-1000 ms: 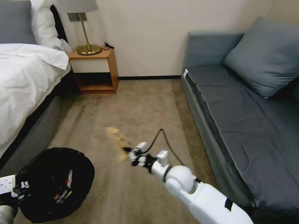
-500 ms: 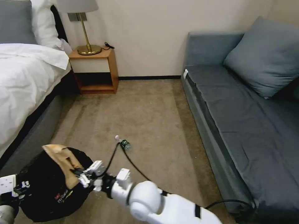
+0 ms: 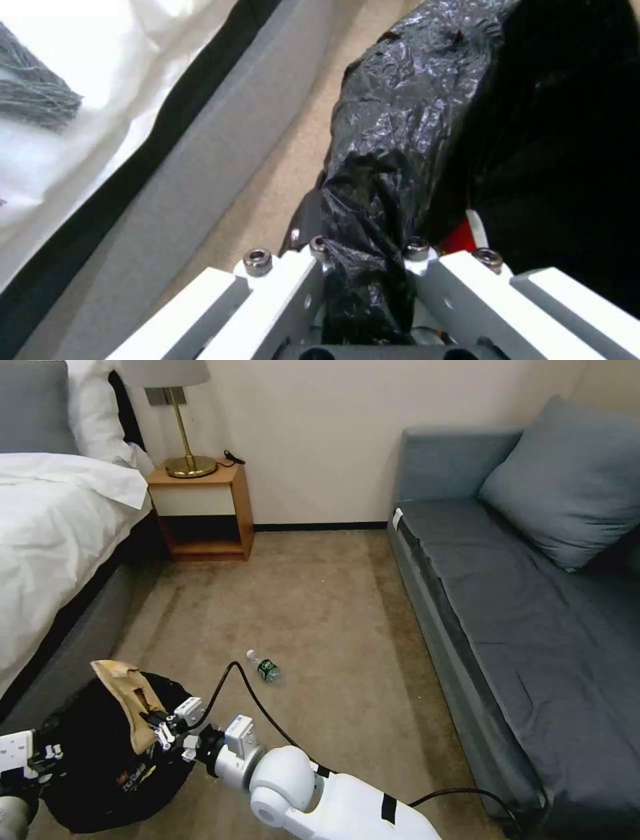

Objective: Pick up the trash bin, then pick up the garbage on the floor and place it into the trash bin.

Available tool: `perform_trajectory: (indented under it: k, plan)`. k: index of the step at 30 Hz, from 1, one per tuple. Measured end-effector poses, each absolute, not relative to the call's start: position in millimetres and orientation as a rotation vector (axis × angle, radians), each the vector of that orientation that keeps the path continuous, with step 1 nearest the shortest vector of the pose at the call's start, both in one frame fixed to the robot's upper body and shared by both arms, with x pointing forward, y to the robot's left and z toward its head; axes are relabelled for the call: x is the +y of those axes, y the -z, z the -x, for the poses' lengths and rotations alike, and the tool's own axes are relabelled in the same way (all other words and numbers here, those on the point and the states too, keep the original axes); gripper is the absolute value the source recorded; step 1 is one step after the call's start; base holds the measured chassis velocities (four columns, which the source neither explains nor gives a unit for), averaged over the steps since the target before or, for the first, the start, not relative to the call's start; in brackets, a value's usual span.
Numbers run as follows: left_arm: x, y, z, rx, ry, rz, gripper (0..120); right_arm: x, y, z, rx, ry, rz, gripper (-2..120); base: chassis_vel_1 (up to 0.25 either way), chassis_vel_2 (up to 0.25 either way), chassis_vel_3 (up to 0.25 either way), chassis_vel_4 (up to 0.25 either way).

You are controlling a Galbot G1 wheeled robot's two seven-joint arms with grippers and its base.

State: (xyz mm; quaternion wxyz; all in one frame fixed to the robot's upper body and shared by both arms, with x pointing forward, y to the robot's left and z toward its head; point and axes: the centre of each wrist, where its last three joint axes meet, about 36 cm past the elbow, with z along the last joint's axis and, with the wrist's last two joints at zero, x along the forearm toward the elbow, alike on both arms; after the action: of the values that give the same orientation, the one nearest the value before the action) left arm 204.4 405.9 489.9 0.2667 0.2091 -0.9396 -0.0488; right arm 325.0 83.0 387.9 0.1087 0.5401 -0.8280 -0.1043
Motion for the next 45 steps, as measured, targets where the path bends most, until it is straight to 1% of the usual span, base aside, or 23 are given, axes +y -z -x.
perform_trajectory:
  k: [1,2,3,5,6,7,9,10,12,13,14,15,16,17,18,20,26,30,36,45]
  plan:
    - [406,-490,-204,-2.536,0.130,-0.564,3,81,-384,-323,-2.435,0.282,-1.590,34,0.000,0.000,0.000,0.000]
    - [406,-490,-204,-2.536,0.130,-0.565,3,80,-384,-323,-2.436,0.276,-1.590,37,0.000,0.000,0.000,0.000]
    - [406,-490,-204,-2.536,0.130,-0.565,3,80,-384,-323,-2.436,0.276,-1.590,37,0.000,0.000,0.000,0.000]
    - [406,-490,-203,-2.534,0.129,-0.567,3,77,-382,-323,-2.445,0.261,-1.583,45,0.000,0.000,0.000,0.000]
    - [406,-490,-203,-2.534,0.129,-0.569,3,73,-381,-324,-2.461,0.247,-1.571,52,0.000,0.000,0.000,0.000]
    - [406,-490,-203,-2.534,0.129,-0.569,3,73,-381,-324,-2.461,0.247,-1.571,52,0.000,0.000,0.000,0.000]
    - [406,-490,-203,-2.534,0.128,-0.570,3,63,-377,-327,-2.510,0.223,-1.541,62,0.000,0.000,0.000,0.000]
    - [406,-490,-203,-2.534,0.128,-0.570,3,63,-377,-327,-2.510,0.223,-1.541,62,0.000,0.000,0.000,0.000]
    - [406,-490,-203,-2.534,0.125,-0.571,3,51,-374,-331,-2.552,0.202,-1.502,70,0.000,0.000,0.000,0.000]
    - [406,-488,-203,-2.532,0.121,-0.571,3,40,-370,-336,-2.592,0.163,-1.473,77,0.000,0.000,0.000,0.000]
    - [406,-488,-203,-2.532,0.121,-0.571,3,40,-370,-336,-2.592,0.163,-1.473,77,0.000,0.000,0.000,0.000]
    - [407,-487,-203,-2.530,0.115,-0.572,3,30,-366,-339,-2.634,0.119,-1.451,82,0.000,0.000,0.000,0.000]
    - [407,-486,-203,-2.528,0.112,-0.572,3,25,-365,-341,-2.651,0.101,-1.441,85,0.000,0.000,0.000,0.000]
    - [406,-484,-203,-2.526,0.105,-0.573,3,8,-361,-344,-2.697,0.040,-1.411,92,0.000,0.000,0.000,0.000]
    - [406,-484,-203,-2.526,0.105,-0.573,3,8,-361,-344,-2.697,0.040,-1.411,92,0.000,0.000,0.000,0.000]
    - [407,-482,-203,-2.523,0.099,-0.576,3,-16,-355,-347,-2.736,-0.026,-1.360,98,0.000,0.000,0.000,0.000]
    - [412,-479,-203,-2.516,0.095,-0.591,3,-62,-339,-349,-2.767,-0.118,-1.240,100,0.000,0.000,0.000,0.000]
    - [416,-479,-202,-2.514,0.094,-0.598,3,-76,-330,-346,-2.769,-0.133,-1.185,100,0.000,0.000,0.000,0.000]
    - [420,-480,-202,-2.518,0.093,-0.605,3,-84,-319,-341,-2.756,-0.130,-1.146,100,0.000,0.000,0.000,0.000]
    - [425,-483,-203,-2.526,0.097,-0.615,3,-85,-314,-337,-2.741,-0.123,-1.160,100,0.000,0.000,0.000,0.000]
